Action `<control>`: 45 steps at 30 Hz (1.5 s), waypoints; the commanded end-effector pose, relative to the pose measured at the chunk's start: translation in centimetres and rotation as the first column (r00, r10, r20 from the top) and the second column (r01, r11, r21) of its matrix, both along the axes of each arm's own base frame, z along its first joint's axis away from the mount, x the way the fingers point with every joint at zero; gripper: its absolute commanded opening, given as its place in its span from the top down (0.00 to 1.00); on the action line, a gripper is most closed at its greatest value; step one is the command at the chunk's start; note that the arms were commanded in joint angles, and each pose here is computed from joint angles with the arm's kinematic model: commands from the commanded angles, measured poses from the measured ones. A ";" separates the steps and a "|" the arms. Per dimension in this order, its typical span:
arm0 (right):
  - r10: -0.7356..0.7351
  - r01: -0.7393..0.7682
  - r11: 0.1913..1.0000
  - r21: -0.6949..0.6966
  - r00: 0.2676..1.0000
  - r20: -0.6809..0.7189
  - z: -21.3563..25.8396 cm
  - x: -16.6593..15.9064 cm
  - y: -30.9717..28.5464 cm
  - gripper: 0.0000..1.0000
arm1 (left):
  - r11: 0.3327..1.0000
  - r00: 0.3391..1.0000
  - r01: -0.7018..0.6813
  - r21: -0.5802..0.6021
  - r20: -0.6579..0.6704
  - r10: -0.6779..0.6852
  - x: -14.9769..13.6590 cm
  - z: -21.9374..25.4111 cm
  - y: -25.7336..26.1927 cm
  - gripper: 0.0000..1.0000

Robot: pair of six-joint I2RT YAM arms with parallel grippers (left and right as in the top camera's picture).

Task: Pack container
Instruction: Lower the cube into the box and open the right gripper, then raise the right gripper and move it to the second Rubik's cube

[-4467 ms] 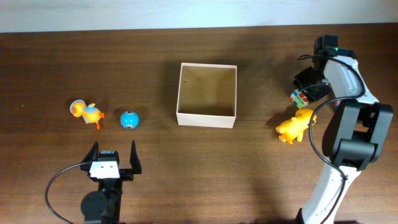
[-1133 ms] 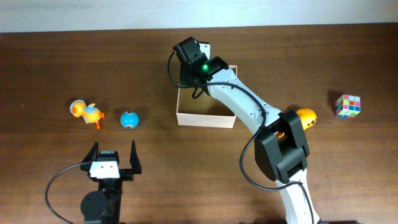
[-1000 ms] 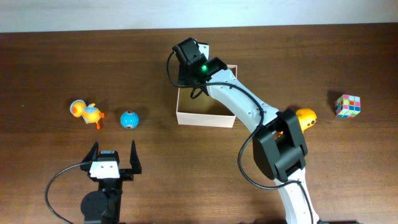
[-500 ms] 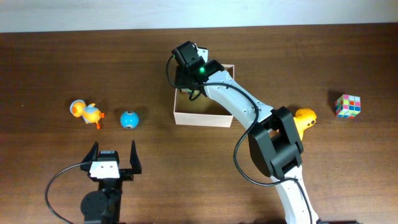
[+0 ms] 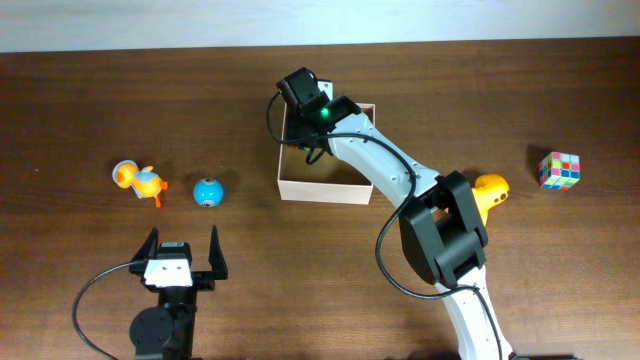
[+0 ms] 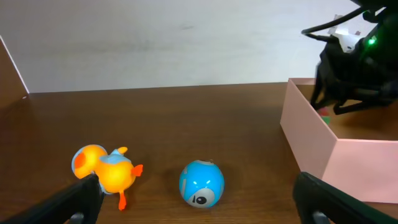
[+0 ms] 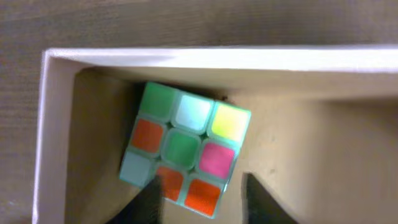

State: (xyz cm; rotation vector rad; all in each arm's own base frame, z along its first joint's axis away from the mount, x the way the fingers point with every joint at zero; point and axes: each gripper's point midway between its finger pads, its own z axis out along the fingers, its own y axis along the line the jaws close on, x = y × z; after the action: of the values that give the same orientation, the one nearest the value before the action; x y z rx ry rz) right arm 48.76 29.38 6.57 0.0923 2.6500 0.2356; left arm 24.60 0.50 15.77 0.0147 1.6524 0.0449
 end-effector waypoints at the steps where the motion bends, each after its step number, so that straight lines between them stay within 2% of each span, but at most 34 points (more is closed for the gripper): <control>1: 0.002 -0.002 1.000 0.004 1.000 0.026 1.5 0.5 -0.3 0.73 | 1.000 1.000 0.002 0.015 0.002 -0.002 0.0 -0.1 -0.1 0.01; 13: -0.080 0.087 0.992 -0.096 0.994 0.070 1.3 2.2 -4.2 0.72 | 1.000 1.000 0.002 0.015 0.002 -0.002 0.0 -0.1 -0.1 0.01; 34: -0.082 0.087 0.990 -0.115 0.995 0.049 -2.4 3.3 -4.8 0.71 | 1.000 1.000 0.002 0.015 0.002 -0.002 0.0 -0.1 -0.1 0.01; 45: 0.027 -0.020 0.996 -0.083 0.996 0.081 -2.1 4.1 -3.1 0.71 | 1.000 1.000 0.002 0.015 0.002 -0.002 0.0 -0.1 -0.1 0.01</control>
State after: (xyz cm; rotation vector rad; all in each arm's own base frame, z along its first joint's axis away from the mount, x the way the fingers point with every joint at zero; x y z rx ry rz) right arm 52.50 26.12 4.51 0.0762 2.5765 0.1195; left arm 24.60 0.50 15.77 0.0147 1.6524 0.0449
